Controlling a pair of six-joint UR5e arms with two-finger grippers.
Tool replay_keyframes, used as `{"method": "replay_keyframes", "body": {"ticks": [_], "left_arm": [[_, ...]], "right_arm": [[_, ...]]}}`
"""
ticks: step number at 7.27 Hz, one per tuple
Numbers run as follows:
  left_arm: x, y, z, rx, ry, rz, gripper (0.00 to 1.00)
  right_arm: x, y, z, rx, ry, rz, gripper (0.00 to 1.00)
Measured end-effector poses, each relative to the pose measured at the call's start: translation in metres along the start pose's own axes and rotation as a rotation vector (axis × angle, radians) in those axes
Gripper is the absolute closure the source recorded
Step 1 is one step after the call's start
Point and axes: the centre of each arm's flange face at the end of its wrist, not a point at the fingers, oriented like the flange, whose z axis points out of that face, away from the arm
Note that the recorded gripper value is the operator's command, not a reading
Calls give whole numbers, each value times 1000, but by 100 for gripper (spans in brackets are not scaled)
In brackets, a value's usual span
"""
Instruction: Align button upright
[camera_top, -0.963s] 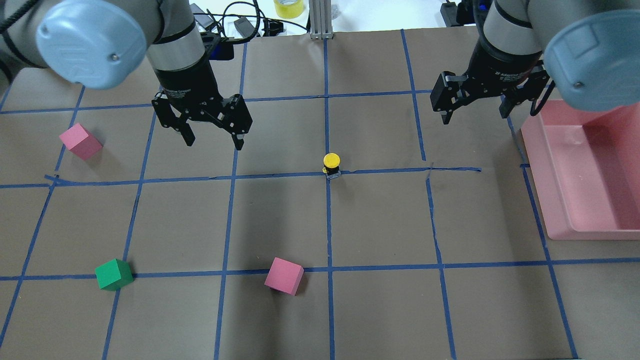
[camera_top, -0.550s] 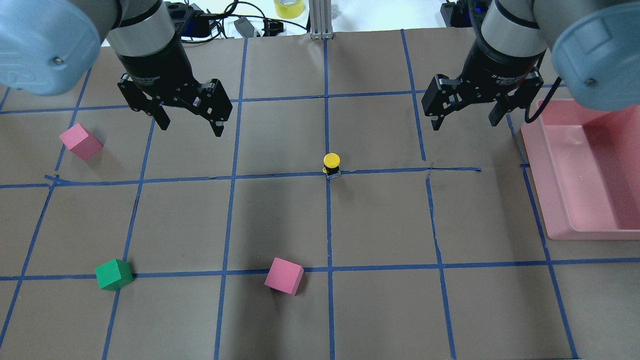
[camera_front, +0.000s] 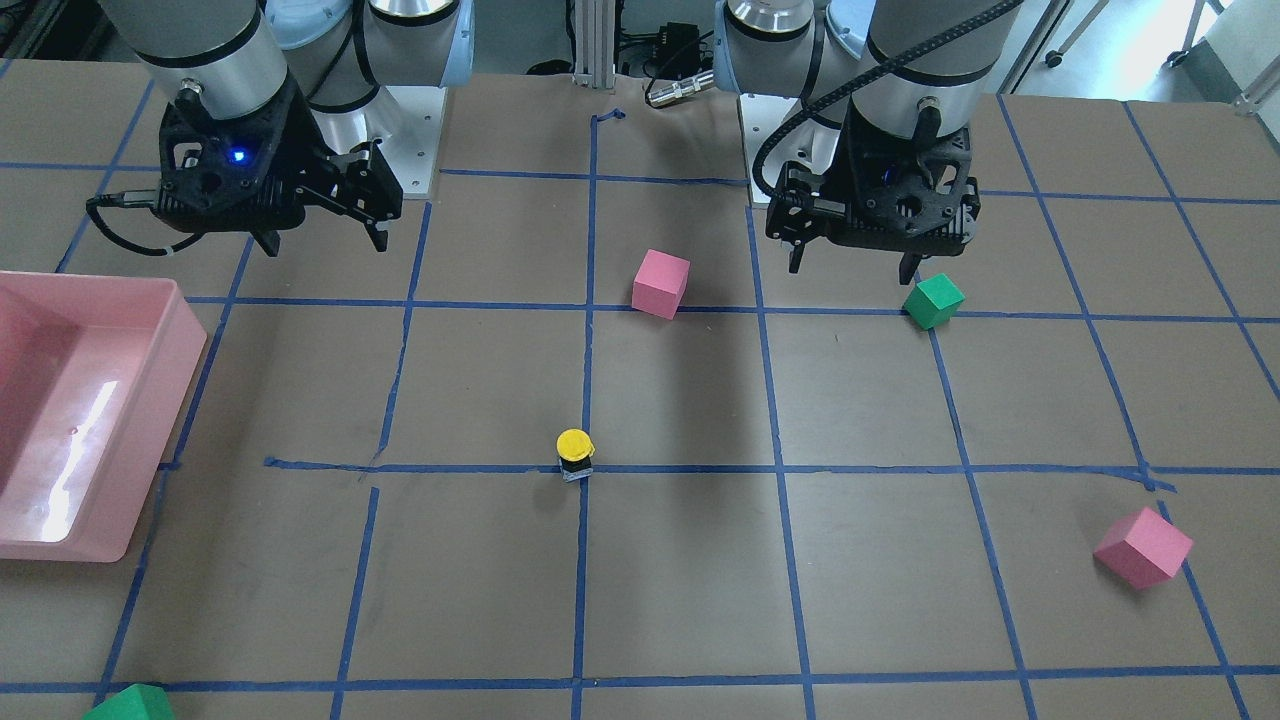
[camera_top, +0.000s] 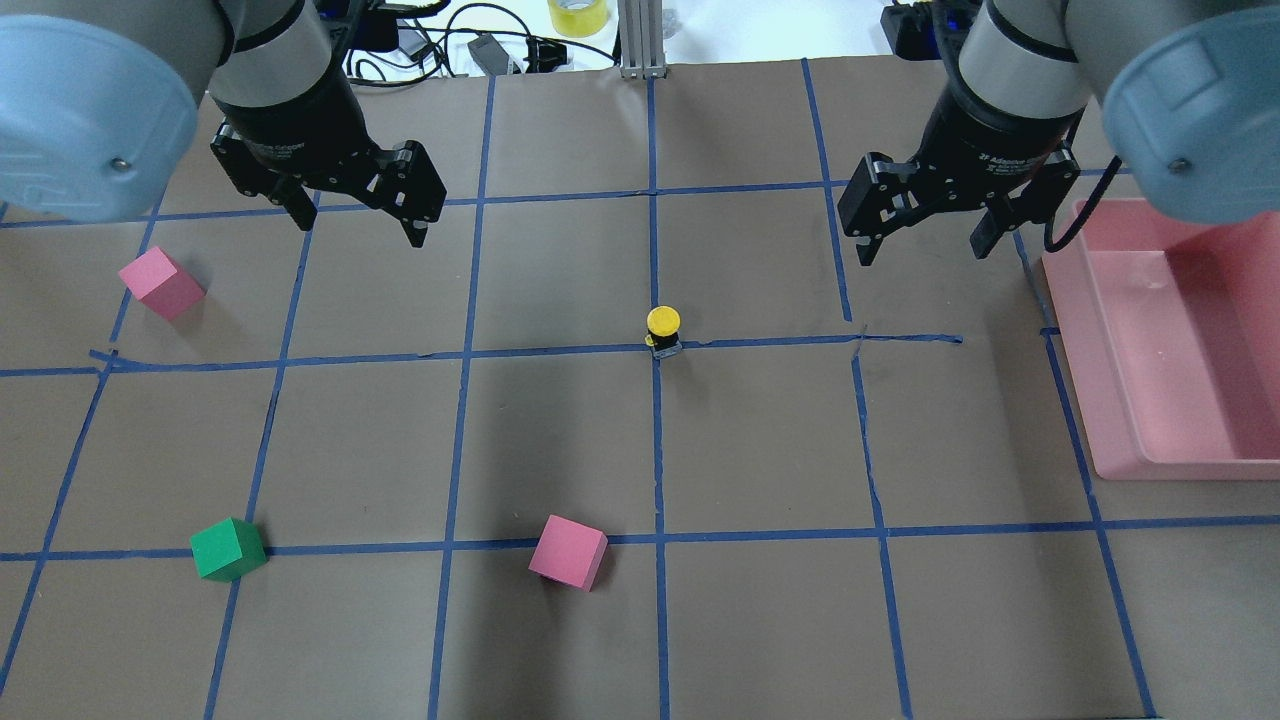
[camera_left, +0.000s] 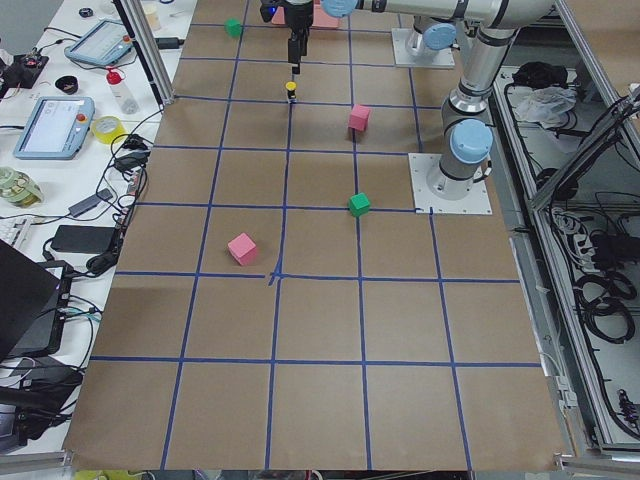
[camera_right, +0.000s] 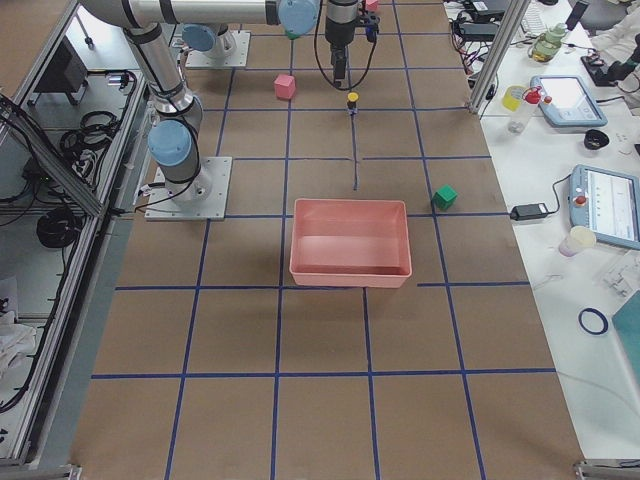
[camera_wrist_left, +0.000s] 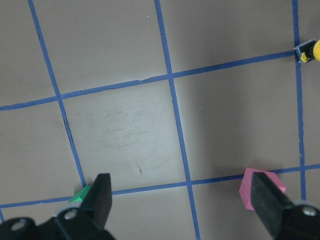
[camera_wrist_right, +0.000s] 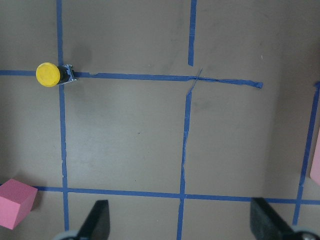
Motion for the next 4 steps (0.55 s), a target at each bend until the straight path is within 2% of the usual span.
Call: {"method": "replay_keyframes", "body": {"ticks": [2,4], "left_arm": [[3,-4,6,95,15,-20,0],[6,-1,-1,108,60,-27,0]], "right_arm": [[0,0,1,-2,1,0,0],[0,0,1,-3,0,0,0]]}}
